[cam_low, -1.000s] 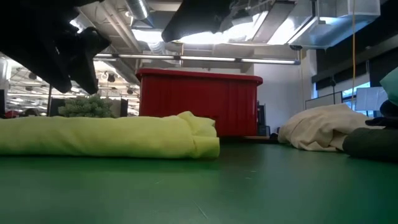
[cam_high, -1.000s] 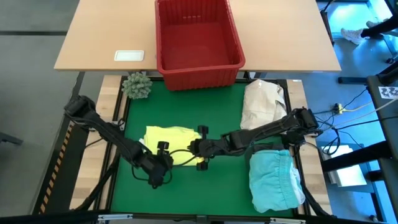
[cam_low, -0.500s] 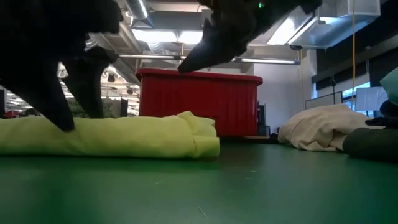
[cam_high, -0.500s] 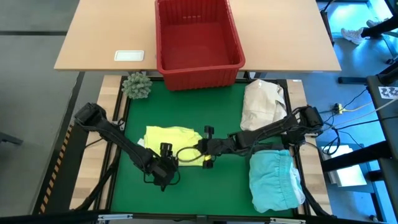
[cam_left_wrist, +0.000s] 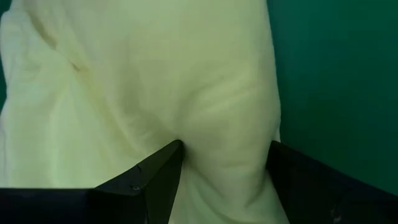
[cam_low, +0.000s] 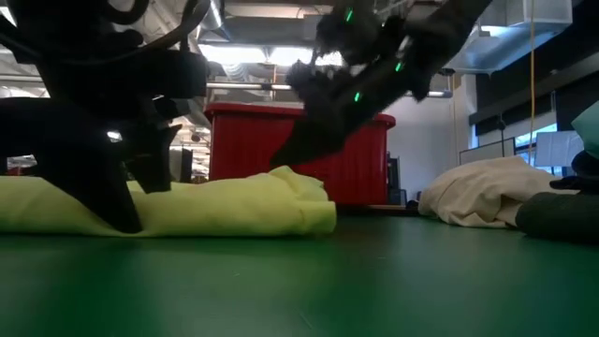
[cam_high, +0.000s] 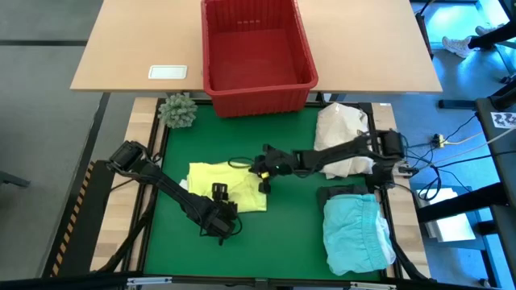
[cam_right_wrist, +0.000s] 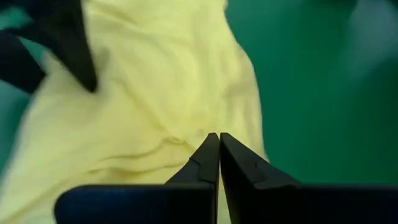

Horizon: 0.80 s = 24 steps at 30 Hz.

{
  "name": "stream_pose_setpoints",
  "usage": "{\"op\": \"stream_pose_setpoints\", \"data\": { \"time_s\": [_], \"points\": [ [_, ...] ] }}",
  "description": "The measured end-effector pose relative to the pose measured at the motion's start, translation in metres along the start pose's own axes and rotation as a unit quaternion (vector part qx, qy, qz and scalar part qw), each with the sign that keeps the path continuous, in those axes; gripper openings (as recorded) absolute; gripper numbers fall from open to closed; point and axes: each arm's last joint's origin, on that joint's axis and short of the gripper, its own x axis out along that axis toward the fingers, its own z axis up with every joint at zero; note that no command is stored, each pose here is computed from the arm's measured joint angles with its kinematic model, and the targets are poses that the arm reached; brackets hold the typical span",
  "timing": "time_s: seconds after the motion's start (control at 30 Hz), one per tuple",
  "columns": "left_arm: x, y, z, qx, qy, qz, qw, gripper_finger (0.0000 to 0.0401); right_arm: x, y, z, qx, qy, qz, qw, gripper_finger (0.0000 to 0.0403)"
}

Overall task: Fold Laundry from Bin
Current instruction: Put the yellow shirt into the red bin

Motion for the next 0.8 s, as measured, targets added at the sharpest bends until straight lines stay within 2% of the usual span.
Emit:
{"op": "stream_pose_setpoints", "data": {
  "time_s": [0.23, 0.47, 0.67, 0.73, 0.8],
  "points": [
    [0.001, 0.0, 0.0, -0.001, -0.002, 0.007, 1.0, 0.0234, 0.034, -0.007, -0.03, 0.011, 0.03, 0.047, 0.998, 0.0012],
    [0.007, 0.009, 0.004, -0.012, -0.009, 0.031, 0.999, 0.0219, 0.047, -0.004, -0.038, 0.041, 0.01, 0.093, 0.995, 0.0012],
    [0.014, 0.021, 0.009, -0.017, -0.006, 0.042, 0.999, 0.0206, 0.045, 0.013, -0.039, 0.029, 0.017, 0.124, 0.992, 0.0012],
    [0.015, 0.023, 0.009, -0.011, -0.006, 0.048, 0.999, 0.0186, 0.045, 0.017, -0.04, 0.023, 0.019, 0.128, 0.991, 0.0012],
    [0.016, 0.024, 0.009, -0.01, -0.005, 0.052, 0.999, 0.0143, 0.045, 0.018, -0.04, 0.021, 0.024, 0.127, 0.991, 0.0012]
  ]
}}
